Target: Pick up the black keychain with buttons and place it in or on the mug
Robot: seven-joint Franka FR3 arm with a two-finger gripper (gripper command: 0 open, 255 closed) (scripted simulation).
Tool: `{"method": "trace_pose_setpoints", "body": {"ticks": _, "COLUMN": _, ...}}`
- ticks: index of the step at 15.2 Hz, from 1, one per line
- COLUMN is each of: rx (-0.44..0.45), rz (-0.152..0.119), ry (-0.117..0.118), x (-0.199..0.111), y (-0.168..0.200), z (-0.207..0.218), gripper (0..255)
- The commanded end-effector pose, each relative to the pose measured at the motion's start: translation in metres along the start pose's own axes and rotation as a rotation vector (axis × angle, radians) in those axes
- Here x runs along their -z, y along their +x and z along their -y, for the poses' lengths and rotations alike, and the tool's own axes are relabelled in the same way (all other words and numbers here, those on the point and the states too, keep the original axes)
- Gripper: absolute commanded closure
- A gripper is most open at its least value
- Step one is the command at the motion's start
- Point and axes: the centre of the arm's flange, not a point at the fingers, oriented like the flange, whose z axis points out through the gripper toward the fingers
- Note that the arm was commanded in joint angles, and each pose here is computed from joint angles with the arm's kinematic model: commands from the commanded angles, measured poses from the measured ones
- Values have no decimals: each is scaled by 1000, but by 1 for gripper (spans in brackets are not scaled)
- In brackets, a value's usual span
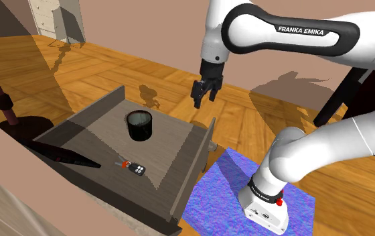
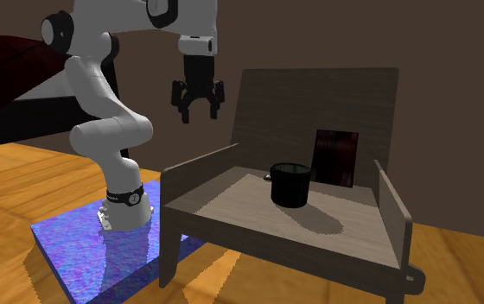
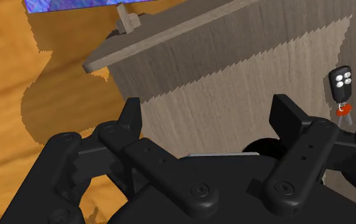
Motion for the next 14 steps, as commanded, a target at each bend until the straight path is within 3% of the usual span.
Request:
{"method": "trace_pose_setpoints", "body": {"ticks": 1, "rx": 9, "rz": -3, "ry": -8, "x": -14, "y": 8, "z": 25, "gripper": 0}}
{"method": "trace_pose_setpoints", "body": {"ticks": 14, "rx": 66, "rz": -18, "ry": -63, "x": -106, "y": 57, "z": 169, "gripper": 0}}
